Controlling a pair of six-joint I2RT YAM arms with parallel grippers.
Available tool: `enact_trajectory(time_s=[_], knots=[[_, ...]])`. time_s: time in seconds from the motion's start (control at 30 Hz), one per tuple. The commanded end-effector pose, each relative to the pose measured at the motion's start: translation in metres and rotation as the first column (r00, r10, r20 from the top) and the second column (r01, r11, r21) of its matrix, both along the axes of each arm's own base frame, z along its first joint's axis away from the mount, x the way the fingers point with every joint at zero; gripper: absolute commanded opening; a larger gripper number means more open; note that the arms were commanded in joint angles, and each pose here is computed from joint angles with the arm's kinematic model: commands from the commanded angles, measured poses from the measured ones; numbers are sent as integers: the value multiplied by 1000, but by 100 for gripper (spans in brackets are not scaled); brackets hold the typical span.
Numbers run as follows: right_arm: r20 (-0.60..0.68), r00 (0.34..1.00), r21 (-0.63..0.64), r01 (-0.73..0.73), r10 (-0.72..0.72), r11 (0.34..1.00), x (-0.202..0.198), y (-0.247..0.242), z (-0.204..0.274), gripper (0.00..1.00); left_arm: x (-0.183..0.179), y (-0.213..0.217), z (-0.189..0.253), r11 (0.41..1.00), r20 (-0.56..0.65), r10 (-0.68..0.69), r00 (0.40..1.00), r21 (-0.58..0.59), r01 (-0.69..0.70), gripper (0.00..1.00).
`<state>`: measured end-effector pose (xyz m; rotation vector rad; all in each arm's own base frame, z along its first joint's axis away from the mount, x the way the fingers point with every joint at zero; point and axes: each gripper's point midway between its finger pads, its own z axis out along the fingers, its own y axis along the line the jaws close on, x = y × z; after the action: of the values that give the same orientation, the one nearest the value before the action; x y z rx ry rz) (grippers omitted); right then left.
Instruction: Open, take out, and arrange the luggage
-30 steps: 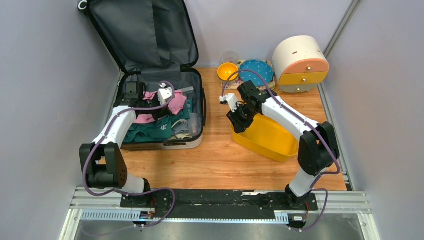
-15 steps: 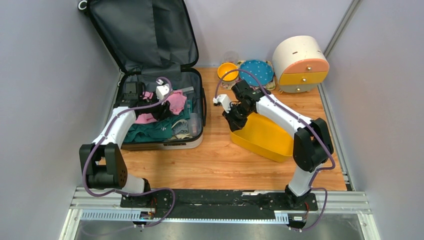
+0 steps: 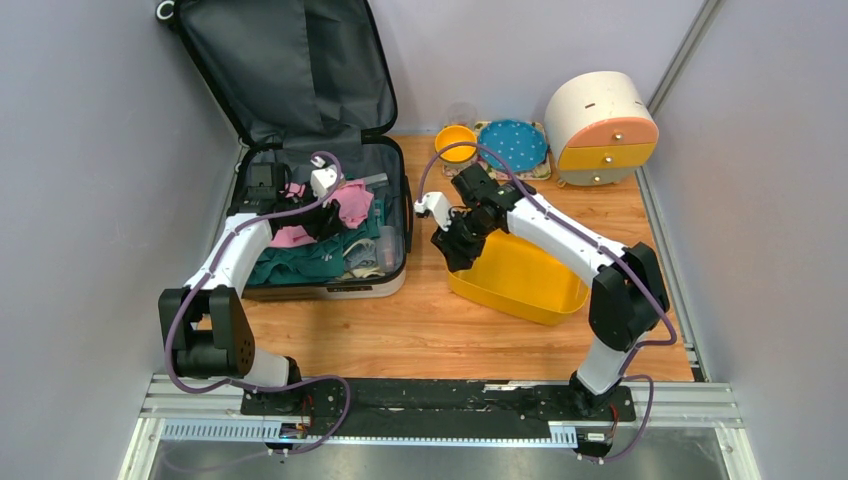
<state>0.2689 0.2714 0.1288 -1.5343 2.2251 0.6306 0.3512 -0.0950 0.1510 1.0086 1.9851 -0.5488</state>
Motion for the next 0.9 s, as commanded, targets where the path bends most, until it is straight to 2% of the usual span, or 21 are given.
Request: enact_trajectory(time_s=[0.0,0.1,0.17,0.27,0.37,0.43,0.53,0.7,0.77,0.8,0.87], knots=[[54,993,-7,108,-108,994,14,-7,23,53,6,-1,13,1000,52,5,999,-23,-4,53],[15,969,38,247,-248,968,22,-21,43,68,5,-2,14,1000,53,3,999,-23,-2,53],[-14,958,82,287,-287,954,15,-27,57,70,5,-1,16,1000,60,4,998,-21,-2,53],[-69,974,109,224,-218,968,-16,-27,58,70,4,-1,16,1000,60,5,998,-20,-3,53],[-98,987,49,133,-128,990,-45,-36,41,70,4,-1,18,1000,60,9,998,-24,-7,53],[-89,992,11,88,-87,996,-54,-40,30,71,4,-1,17,999,48,16,999,-29,-15,53],[-38,996,-52,81,-83,995,-47,-43,10,70,5,-2,17,999,43,26,999,-38,-25,53],[-5,999,-107,52,-53,993,-32,-36,-6,63,8,-2,19,997,24,55,998,-55,-54,54],[5,1000,-115,24,-23,993,-29,-32,-12,56,9,-2,22,995,19,72,997,-66,-71,55],[16,1000,-113,12,-10,994,-26,-29,-13,52,11,-1,22,994,14,82,997,-68,-81,55],[35,999,-114,-29,33,993,-23,-22,-16,35,12,-1,23,993,4,96,995,-70,-95,55]])
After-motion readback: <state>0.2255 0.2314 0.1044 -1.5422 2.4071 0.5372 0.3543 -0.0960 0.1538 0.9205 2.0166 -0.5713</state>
